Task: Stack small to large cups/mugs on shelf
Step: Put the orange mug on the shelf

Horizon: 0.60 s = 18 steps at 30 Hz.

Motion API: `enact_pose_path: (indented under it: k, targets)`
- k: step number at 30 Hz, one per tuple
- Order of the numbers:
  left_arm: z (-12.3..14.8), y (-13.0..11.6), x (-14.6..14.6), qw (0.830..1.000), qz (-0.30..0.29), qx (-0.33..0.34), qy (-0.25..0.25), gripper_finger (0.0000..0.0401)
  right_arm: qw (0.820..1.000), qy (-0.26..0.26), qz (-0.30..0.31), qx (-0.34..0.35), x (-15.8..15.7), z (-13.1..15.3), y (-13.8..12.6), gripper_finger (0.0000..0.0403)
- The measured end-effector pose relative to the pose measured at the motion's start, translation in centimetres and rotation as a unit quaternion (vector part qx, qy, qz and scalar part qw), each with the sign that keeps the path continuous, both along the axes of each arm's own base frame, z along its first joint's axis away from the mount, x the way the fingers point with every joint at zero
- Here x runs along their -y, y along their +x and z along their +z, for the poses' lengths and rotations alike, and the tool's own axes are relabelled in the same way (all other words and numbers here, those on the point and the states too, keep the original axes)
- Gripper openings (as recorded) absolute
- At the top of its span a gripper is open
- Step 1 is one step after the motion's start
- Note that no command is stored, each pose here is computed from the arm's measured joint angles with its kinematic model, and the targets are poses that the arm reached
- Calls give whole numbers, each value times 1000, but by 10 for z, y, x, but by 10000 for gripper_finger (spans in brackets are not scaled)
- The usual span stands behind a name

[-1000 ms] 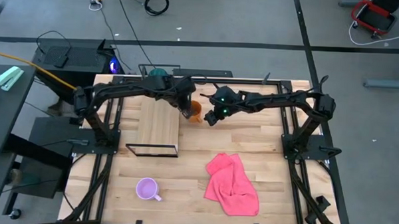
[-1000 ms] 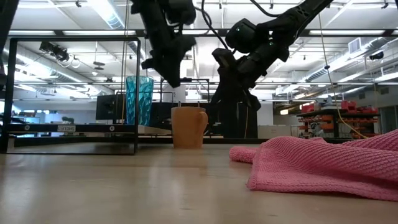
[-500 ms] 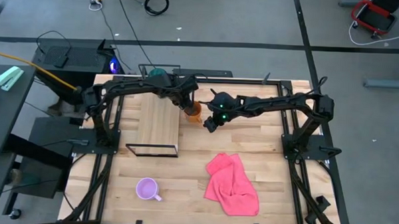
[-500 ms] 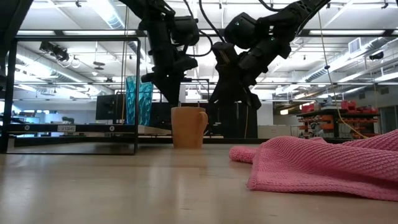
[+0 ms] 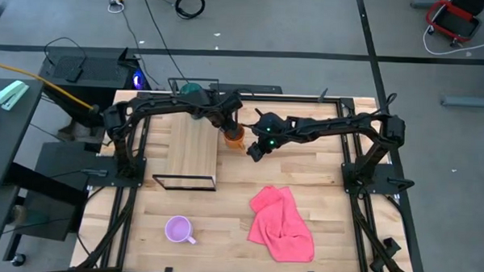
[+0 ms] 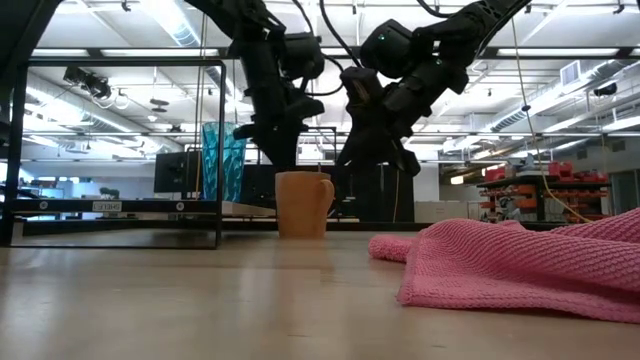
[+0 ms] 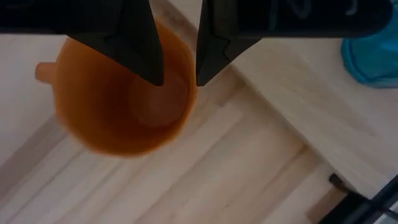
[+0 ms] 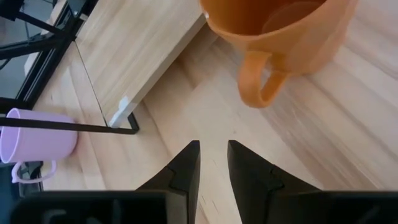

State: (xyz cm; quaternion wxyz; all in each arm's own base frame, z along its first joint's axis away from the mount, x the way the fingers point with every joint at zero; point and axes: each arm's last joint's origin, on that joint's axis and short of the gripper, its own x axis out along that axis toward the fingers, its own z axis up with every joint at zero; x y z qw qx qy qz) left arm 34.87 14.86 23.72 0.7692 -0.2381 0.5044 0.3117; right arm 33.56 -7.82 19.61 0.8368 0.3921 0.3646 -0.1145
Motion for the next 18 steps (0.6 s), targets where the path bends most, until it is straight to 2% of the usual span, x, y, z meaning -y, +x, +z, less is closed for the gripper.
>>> enact_pose_path:
  k: [18]
  targets:
    - [-23, 4, -9, 999, 6, -28, -19, 97, 1000, 3, 10, -2, -9, 0, 2, 90]
